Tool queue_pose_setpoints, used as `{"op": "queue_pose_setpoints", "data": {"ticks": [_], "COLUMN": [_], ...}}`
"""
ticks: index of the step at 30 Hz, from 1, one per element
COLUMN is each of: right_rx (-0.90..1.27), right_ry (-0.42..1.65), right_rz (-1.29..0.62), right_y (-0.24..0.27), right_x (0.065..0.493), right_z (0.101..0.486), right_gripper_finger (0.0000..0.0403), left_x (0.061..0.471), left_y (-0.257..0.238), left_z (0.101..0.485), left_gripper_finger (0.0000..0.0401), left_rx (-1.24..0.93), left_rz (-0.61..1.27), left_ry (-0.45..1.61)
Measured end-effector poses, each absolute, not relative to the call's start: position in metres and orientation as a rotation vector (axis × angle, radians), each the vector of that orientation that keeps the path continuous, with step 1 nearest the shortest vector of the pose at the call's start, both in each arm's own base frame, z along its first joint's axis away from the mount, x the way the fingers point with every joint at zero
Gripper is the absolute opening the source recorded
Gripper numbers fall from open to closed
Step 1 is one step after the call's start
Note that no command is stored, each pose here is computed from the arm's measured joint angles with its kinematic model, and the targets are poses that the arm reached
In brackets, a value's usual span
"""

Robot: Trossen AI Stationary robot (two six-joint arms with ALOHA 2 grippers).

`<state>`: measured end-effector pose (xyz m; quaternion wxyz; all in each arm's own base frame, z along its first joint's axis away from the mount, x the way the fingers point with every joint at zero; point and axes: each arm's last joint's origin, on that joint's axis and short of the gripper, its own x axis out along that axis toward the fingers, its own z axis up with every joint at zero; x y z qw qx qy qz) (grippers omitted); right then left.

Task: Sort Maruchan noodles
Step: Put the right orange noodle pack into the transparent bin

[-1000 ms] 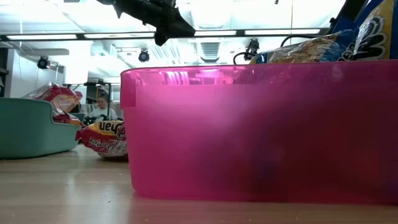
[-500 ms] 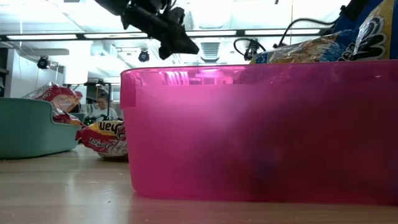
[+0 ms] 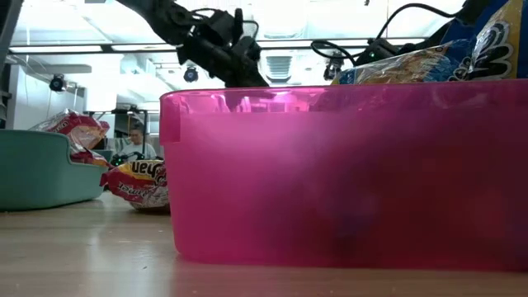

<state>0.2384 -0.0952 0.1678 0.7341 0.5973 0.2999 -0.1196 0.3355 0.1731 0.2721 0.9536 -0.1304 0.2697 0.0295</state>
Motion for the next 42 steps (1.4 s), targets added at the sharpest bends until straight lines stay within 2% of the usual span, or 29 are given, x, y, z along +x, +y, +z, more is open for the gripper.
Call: {"op": "queue_pose_setpoints", "data": {"ticks": [11, 18, 28, 42], "right_rx": [1.422, 1.454, 1.447, 1.416], "right_ry": [0.652, 0.65, 0.616, 0.593], "right_rz": [-0.331, -0.386, -0.461, -0.508], "right_y": [-0.096, -0.096, -0.098, -0.099], "right_x": [0.239, 0.24, 0.24, 0.24], "right_z": [0.165, 0.161, 0.16, 0.159], "right_gripper_finger": [0.017, 0.0223, 0.0237, 0.0233], "left_x": [0.344, 0.346, 0.371, 0.381], "left_y": [0.164, 0.152, 0.14, 0.133], "left_z": [0.26, 0.233, 0.19, 0.171], "left_gripper_finger": [0.0037, 0.0037, 0.0036, 0.0036], "left_rx": [-0.258, -0.239, -0.264, -0.243], "left_rz": [-0.023, -0.131, -0.185, -0.169], "left_ry": [0.583, 0.722, 0.784, 0.808]}}
